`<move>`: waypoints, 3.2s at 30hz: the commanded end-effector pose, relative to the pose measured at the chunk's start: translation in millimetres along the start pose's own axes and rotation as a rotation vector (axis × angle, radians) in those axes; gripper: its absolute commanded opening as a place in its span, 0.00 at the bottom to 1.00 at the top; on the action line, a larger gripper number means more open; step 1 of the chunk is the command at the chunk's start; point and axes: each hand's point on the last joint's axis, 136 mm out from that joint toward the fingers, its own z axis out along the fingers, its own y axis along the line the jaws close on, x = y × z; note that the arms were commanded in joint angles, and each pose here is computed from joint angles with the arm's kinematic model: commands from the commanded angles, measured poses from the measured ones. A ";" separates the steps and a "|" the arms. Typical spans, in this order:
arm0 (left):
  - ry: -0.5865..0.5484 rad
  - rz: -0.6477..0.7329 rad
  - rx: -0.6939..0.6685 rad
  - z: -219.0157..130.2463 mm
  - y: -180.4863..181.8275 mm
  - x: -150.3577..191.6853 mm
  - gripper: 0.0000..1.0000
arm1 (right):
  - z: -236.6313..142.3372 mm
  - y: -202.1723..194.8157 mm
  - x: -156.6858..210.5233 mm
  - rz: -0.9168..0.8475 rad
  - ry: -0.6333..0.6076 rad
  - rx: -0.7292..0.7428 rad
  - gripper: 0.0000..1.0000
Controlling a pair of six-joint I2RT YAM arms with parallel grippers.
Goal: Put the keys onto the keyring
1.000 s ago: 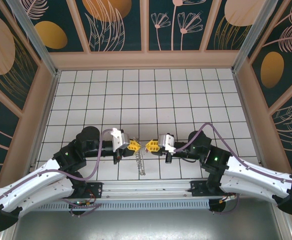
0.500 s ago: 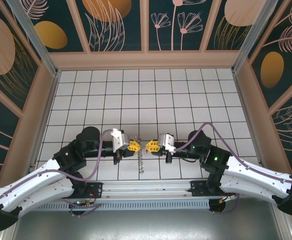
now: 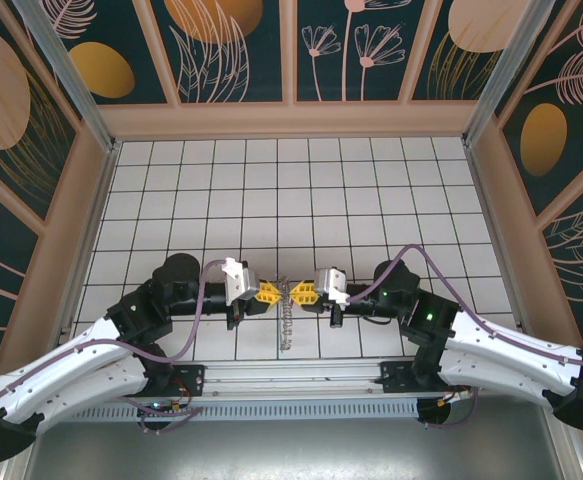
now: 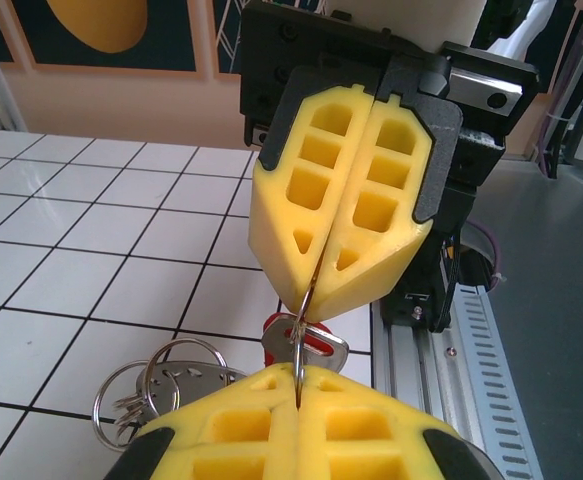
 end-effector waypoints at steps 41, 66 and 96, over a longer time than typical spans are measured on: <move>-0.036 0.044 -0.018 -2.0 1.5 -15.3 0.00 | -4.4 0.0 -21.2 0.022 -0.054 -0.037 0.00; -0.034 0.042 -0.013 -1.4 0.5 -14.8 0.00 | -7.0 3.7 -20.1 0.020 -0.049 -0.052 0.00; -0.028 0.041 -0.012 -0.4 0.5 -13.2 0.00 | -7.1 -1.2 -15.3 0.022 -0.039 -0.023 0.00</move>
